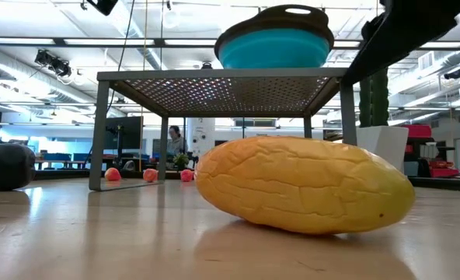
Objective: Pick & Place Fruit
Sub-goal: Adjust the shelf, then put the yellow mango into the blue strainer bowl on the shelf
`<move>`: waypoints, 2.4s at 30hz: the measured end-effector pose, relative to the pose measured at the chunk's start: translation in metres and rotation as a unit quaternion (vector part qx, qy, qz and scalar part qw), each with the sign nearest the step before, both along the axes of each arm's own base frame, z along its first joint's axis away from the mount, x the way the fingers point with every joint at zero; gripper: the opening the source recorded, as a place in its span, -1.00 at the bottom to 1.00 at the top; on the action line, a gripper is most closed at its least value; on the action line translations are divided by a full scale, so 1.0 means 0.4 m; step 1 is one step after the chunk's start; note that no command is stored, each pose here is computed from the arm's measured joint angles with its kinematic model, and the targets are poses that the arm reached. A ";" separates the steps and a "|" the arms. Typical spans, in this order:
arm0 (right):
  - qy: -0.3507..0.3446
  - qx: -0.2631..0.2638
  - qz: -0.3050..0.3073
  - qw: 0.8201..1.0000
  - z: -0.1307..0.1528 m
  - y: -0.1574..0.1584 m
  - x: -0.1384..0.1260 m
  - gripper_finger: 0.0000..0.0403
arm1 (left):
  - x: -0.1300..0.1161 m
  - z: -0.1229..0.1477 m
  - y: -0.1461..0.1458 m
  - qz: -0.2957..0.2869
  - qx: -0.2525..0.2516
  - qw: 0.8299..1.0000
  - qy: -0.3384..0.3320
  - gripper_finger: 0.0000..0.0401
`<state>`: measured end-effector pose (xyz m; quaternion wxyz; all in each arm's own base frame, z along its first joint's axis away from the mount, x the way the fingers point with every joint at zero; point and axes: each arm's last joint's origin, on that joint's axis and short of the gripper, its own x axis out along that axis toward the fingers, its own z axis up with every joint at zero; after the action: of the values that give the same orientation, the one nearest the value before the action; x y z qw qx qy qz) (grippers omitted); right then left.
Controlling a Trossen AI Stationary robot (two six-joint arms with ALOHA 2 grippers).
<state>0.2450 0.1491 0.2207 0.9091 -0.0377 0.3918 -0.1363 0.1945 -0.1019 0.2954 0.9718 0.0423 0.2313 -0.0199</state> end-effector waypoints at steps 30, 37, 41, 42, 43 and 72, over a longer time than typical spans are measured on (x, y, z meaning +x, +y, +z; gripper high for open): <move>-0.137 0.159 0.116 0.971 0.020 0.118 0.064 0.13 | 0.001 0.005 0.013 0.060 0.108 0.992 -0.025 -0.80; -0.132 0.204 0.123 0.962 -0.040 0.194 0.125 0.17 | -0.006 0.016 0.018 0.059 0.116 0.991 -0.036 -0.79; -0.128 0.215 0.115 0.961 -0.058 0.241 0.163 0.23 | -0.015 0.026 0.021 0.046 0.101 0.993 -0.042 -0.80; -0.130 0.219 0.107 0.961 -0.061 0.250 0.171 0.24 | -0.016 0.026 0.020 0.039 0.097 0.994 -0.041 -0.80; -0.129 0.217 0.098 0.963 -0.065 0.255 0.176 0.25 | -0.017 0.026 0.019 0.031 0.092 0.994 -0.039 -0.80; -0.149 0.191 -0.025 0.970 -0.137 0.263 0.218 0.48 | -0.024 -0.008 0.008 -0.058 0.042 0.997 0.006 -0.80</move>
<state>0.3323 0.2544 0.1659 0.9439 0.1674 0.2713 -0.0861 0.1848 -0.0987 0.2923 0.9649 0.0964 0.2351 -0.0668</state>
